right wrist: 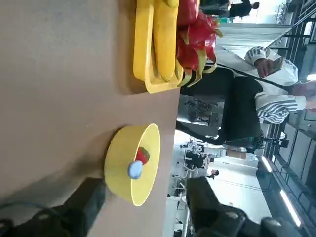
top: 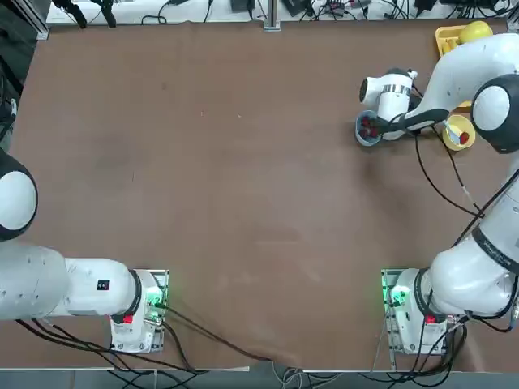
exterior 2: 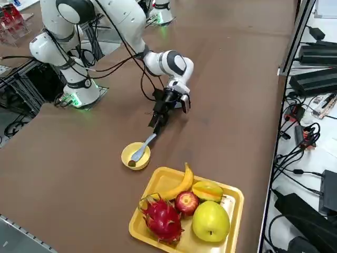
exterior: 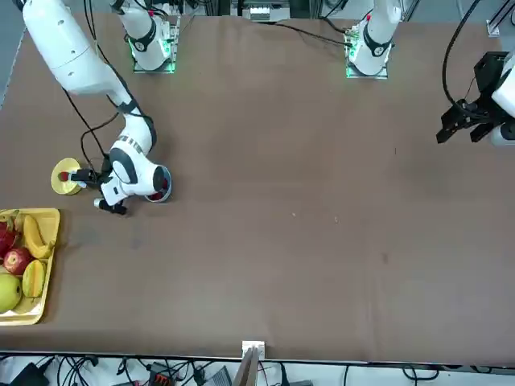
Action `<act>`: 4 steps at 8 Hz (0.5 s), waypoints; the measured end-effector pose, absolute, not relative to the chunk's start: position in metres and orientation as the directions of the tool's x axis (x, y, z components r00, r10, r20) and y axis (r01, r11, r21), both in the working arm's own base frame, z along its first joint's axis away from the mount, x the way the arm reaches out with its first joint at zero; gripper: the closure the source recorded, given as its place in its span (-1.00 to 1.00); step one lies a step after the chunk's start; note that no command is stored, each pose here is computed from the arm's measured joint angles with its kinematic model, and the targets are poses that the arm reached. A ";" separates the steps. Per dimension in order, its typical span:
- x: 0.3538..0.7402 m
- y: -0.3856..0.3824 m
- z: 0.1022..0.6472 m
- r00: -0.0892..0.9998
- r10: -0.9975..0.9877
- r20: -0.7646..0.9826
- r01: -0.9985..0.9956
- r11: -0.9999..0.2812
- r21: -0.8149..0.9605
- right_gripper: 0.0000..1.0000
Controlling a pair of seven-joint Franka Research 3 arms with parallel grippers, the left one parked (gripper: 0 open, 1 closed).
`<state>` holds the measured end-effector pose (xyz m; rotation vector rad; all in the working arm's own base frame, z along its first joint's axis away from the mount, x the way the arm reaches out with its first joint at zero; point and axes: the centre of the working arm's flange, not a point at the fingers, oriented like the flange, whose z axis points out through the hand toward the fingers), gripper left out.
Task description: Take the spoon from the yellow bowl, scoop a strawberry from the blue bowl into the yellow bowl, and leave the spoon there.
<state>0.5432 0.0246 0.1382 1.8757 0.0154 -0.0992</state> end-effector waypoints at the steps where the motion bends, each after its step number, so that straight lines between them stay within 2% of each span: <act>1: 0.546 0.042 0.149 0.996 -0.041 -0.079 0.061 -0.335 0.940 -1.00; 4: 0.569 0.087 0.232 0.992 -0.061 -0.110 0.068 -0.483 0.873 -1.00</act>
